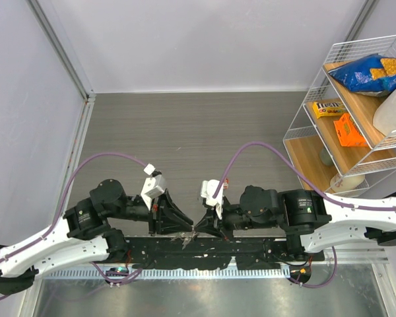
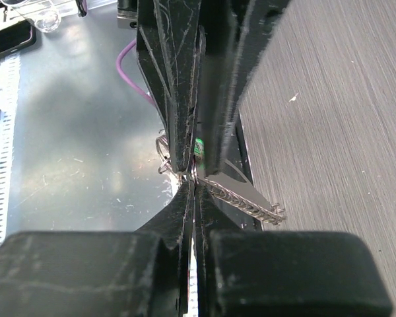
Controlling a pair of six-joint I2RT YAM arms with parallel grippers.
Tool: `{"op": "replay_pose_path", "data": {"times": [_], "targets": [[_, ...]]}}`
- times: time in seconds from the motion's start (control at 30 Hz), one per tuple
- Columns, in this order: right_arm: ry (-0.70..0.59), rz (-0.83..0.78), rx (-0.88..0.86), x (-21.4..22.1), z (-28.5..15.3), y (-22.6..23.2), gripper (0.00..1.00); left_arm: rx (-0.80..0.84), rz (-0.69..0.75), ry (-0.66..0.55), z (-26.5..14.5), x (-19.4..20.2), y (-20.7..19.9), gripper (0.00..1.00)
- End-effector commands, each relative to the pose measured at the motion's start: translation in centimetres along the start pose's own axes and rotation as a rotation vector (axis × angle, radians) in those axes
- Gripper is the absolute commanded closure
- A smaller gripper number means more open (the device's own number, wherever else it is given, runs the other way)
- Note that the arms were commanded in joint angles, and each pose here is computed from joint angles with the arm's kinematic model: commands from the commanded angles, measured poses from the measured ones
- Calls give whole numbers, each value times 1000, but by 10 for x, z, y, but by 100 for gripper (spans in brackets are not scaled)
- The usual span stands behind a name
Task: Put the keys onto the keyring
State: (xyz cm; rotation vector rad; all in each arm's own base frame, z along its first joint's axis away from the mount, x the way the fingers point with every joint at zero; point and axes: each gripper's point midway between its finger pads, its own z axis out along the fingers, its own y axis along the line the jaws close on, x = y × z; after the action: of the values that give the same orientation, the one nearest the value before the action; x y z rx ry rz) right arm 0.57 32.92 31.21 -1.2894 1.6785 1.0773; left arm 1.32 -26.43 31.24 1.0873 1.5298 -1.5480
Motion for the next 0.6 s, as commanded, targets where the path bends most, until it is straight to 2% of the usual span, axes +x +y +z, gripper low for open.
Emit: {"op": "replay_pose_path", "data": {"times": [0.0,0.1,0.57], "targets": [[-129,-9,-24,-36,-16,5,94,18,29,-32,0,-17,-8,85],[-134,-10,-21,-36,-17,5,94,20,28,-32,0,-18,-8,100],[-137,-19,-23,-30,-20,3,94,0,27,-47,1,-22,-5,100]]}}
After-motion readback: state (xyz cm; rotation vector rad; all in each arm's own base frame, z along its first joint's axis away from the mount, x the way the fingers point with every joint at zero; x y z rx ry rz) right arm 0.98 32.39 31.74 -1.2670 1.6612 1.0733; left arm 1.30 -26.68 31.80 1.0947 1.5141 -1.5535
